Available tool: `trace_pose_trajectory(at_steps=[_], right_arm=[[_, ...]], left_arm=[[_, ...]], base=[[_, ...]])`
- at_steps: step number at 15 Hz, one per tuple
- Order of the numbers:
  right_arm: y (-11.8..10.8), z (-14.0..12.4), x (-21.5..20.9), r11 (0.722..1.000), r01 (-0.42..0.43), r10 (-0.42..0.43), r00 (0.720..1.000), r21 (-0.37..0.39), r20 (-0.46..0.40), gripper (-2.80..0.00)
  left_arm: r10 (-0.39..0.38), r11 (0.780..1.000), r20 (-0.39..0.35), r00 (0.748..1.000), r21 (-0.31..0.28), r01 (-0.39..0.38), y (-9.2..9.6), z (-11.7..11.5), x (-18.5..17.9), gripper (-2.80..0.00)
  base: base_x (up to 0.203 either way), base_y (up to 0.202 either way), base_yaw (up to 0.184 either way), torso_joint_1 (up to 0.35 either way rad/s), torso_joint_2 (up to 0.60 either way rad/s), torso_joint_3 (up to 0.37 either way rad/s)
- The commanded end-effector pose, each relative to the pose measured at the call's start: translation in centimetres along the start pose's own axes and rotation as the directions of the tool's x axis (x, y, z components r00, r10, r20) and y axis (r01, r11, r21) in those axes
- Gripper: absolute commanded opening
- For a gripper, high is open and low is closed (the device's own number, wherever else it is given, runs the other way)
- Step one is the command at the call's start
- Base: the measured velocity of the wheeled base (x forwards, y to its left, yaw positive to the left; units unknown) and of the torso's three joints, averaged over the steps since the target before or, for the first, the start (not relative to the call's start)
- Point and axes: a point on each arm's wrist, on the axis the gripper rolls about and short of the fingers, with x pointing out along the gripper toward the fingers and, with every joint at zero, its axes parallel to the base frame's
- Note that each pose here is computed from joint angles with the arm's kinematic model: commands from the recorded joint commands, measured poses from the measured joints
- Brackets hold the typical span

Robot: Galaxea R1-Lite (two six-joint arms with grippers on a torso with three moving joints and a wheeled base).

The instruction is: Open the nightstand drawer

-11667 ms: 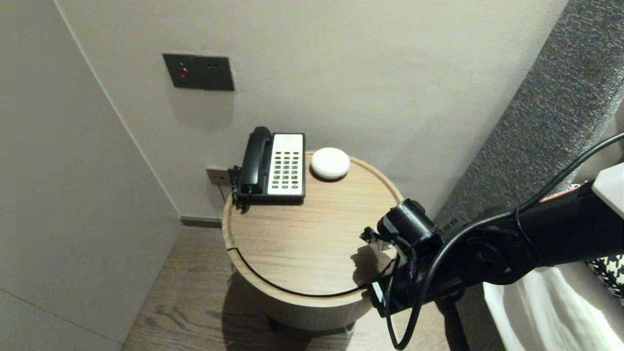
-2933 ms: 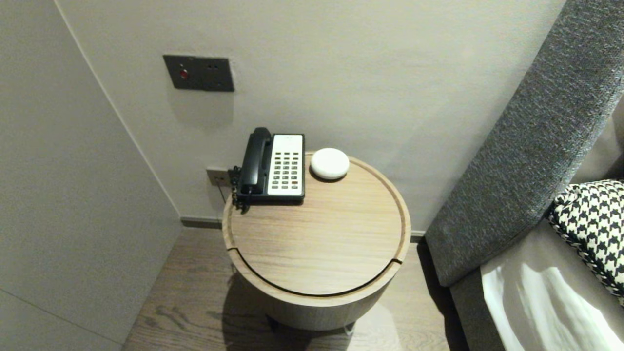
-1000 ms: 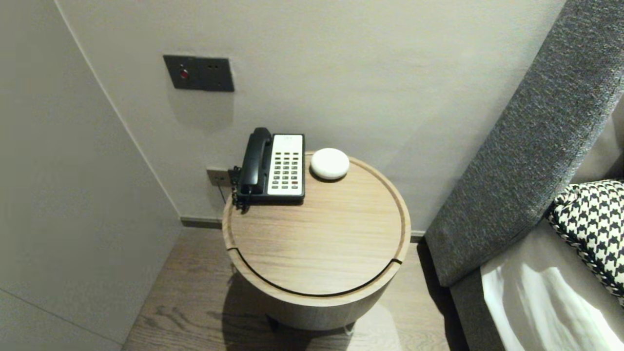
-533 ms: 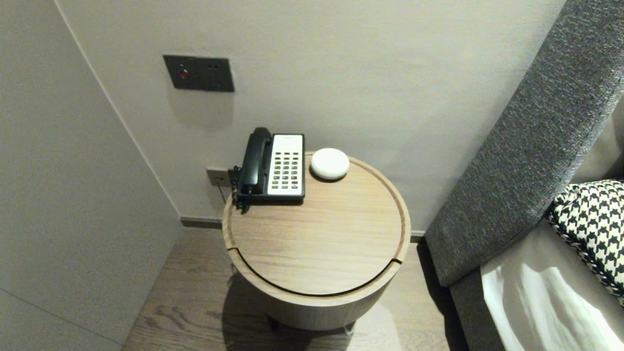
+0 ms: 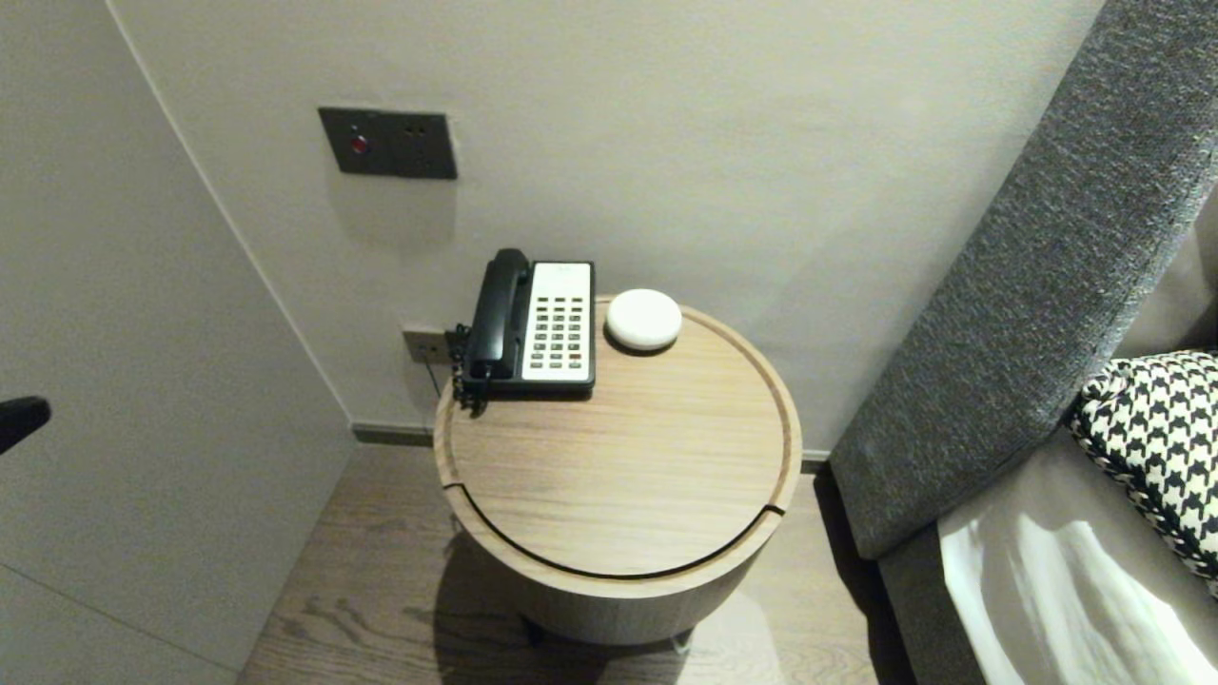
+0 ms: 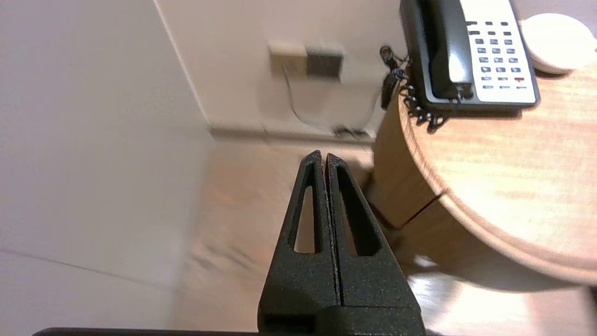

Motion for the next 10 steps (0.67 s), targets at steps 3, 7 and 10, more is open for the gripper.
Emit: trace_pose_trajectory(at_steps=[3, 7, 10], right_arm=[[0.0, -1.1, 0.2, 1.000, 0.000, 0.000, 0.999, 0.000, -0.040, -2.80], [0.0, -1.1, 0.2, 1.000, 0.002, -0.002, 0.999, 0.000, -0.040, -2.80], [0.0, -1.1, 0.2, 1.000, 0.002, -0.002, 0.999, 0.000, -0.040, -2.80]], left_arm=[[-0.093, 0.973, -0.277, 0.956, -0.229, 0.028, -1.2, 0.5, 8.5, -2.80], [-0.362, 0.884, -0.408, 0.838, -0.436, 0.169, -5.5, 1.4, 10.1, -2.80], [-0.490, 0.838, -0.536, 0.687, -0.507, 0.202, -8.2, -1.3, 11.8, -2.80]], base=[[0.000, 0.000, 0.000, 0.000, 0.00, 0.000], [0.000, 0.000, 0.000, 0.000, 0.00, 0.000], [0.000, 0.000, 0.000, 0.000, 0.00, 0.000]])
